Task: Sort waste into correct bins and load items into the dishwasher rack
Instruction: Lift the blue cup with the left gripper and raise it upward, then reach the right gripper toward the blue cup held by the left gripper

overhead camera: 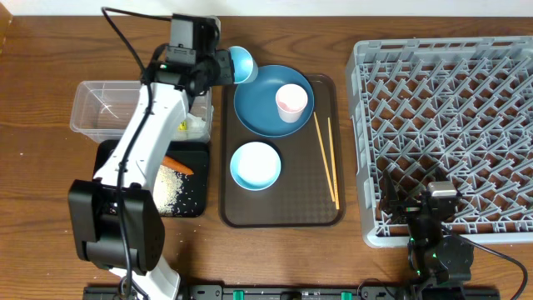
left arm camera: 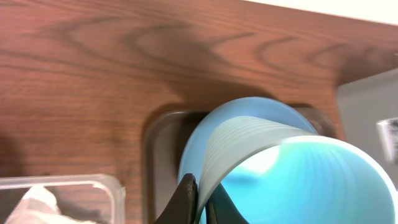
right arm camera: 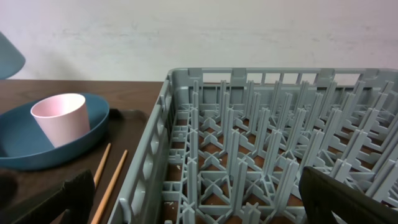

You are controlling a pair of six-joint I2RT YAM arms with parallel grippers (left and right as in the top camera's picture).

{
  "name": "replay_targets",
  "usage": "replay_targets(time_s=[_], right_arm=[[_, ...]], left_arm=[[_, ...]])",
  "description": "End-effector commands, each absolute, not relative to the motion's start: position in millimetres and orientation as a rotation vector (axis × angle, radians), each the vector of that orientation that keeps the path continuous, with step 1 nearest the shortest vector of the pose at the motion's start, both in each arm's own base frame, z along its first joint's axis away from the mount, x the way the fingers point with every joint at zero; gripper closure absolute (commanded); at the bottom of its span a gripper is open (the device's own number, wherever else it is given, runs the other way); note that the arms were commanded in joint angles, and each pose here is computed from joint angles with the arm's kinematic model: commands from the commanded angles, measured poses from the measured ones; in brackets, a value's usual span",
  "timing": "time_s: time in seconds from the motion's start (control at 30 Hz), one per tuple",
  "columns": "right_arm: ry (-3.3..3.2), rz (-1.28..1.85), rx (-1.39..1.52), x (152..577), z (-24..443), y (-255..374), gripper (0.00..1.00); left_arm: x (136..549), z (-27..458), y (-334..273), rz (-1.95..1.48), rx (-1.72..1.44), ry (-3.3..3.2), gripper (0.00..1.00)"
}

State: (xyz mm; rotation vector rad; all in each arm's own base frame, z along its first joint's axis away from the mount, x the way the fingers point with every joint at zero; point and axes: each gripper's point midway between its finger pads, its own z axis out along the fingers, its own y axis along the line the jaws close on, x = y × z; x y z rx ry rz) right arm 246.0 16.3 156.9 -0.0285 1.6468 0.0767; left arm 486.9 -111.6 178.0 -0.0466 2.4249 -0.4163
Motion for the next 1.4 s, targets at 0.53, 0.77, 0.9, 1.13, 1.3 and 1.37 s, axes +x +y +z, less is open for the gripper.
replay_targets(time_s=[0.53, 0.77, 0.9, 1.13, 1.3, 1.37], right_arm=[[1.624, 0.021, 0.009, 246.6, 161.9, 4.0, 0.01], [1.548, 0.099, -0.068, 246.0, 180.6, 21.0, 0.01], [1.524, 0.131, -0.101, 244.3, 193.7, 28.0, 0.01], [1.560, 0.152, -0.120, 255.7, 240.0, 32.7, 0.01], [1.656, 0.226, -0.180, 296.1, 276.8, 48.2, 0.01], [1.690, 0.276, -0.218, 315.0, 289.2, 58.0, 0.01]], left_arm=[[479.4, 300.9, -136.5, -1.373, 0.218, 1.976, 0.93], [471.9, 314.0, -133.3, -1.451, 0.272, 1.928, 0.94], [473.5, 318.5, -133.2, -1.435, 0.296, 1.902, 0.94], [486.1, 321.5, -127.7, -1.388, 0.226, 1.892, 0.94], [491.9, 322.4, -124.7, -1.364, 0.191, 1.888, 0.93], [492.5, 324.8, -124.7, -1.371, 0.185, 1.881, 0.94]])
